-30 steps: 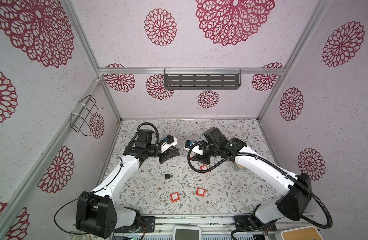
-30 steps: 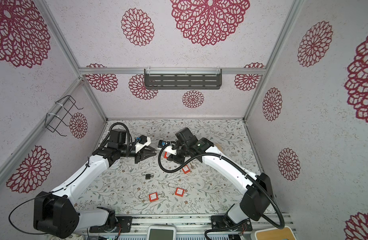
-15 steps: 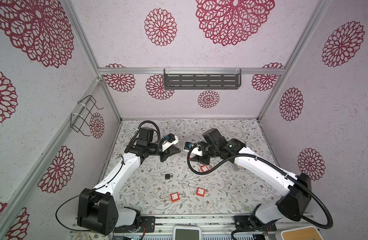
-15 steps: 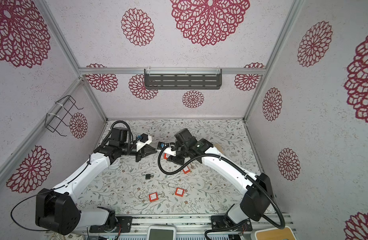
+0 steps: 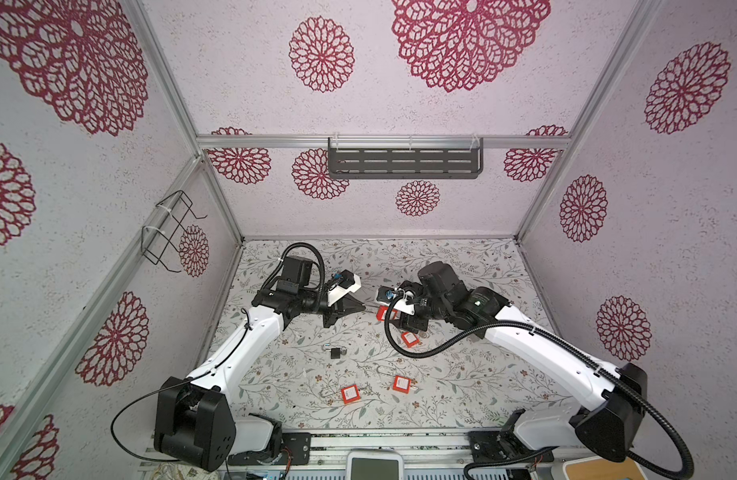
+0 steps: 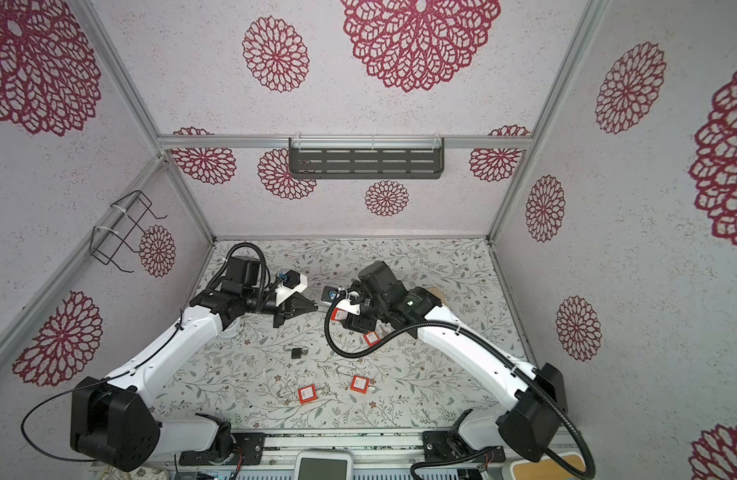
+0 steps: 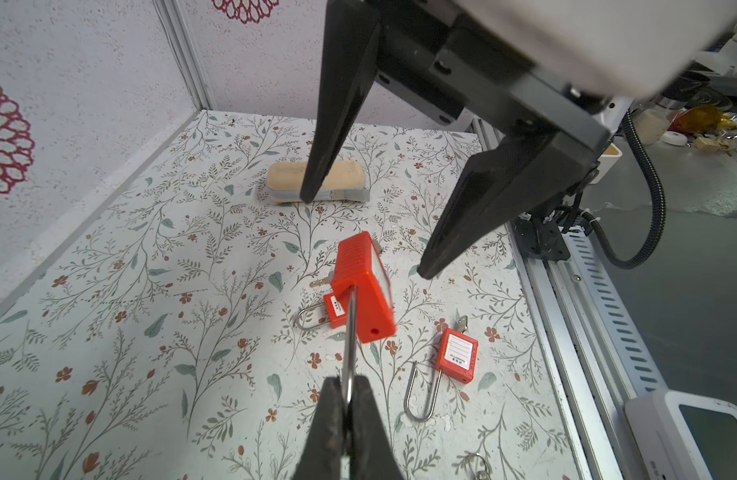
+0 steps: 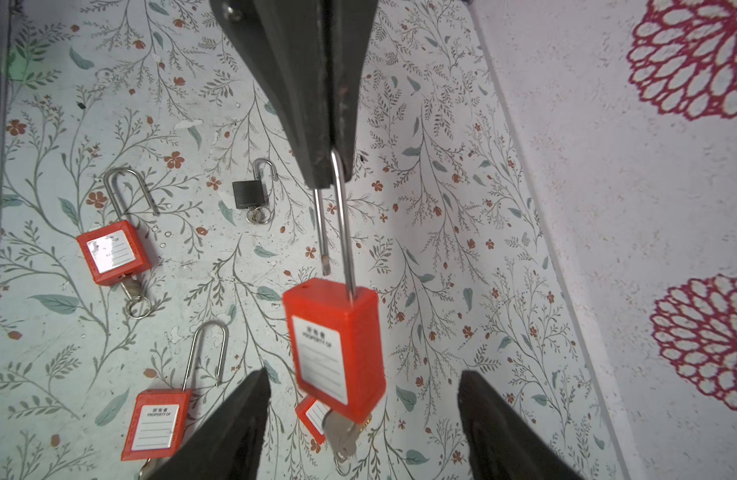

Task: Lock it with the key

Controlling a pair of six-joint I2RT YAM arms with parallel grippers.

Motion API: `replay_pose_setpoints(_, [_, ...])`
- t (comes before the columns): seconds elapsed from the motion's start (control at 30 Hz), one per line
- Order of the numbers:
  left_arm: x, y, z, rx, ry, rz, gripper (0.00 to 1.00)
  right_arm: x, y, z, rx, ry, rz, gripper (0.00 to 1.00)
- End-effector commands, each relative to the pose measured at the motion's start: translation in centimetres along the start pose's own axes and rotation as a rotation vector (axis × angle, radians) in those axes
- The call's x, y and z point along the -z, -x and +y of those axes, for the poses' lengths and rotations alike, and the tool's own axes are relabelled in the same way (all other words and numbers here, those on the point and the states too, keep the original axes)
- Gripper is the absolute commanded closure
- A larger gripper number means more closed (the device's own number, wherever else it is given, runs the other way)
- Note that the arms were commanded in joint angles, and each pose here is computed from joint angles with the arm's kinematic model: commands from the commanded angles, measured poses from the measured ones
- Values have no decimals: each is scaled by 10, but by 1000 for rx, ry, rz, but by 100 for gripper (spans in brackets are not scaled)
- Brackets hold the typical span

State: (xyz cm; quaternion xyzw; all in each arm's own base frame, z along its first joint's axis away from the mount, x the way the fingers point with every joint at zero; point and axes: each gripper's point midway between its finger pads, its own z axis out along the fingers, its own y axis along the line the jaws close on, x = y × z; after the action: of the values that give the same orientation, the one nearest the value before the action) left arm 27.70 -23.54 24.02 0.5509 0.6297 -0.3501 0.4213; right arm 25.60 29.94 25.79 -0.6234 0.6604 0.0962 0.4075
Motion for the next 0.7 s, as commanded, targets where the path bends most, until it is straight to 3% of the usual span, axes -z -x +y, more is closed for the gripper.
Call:
replay_pose_setpoints(0.0, [3, 15, -9, -70, -1, -45, 100, 23, 4, 3, 1, -16, -21, 25])
replay_pose_setpoints(0.33, [-3, 19, -23, -112, -36, -75, 100, 15, -9, 17, -77, 95, 78, 29])
replay_pose_setpoints(0.67, [-4, 23, -33, -138, -63, -94, 100, -2, -11, 25, -84, 151, 86, 44])
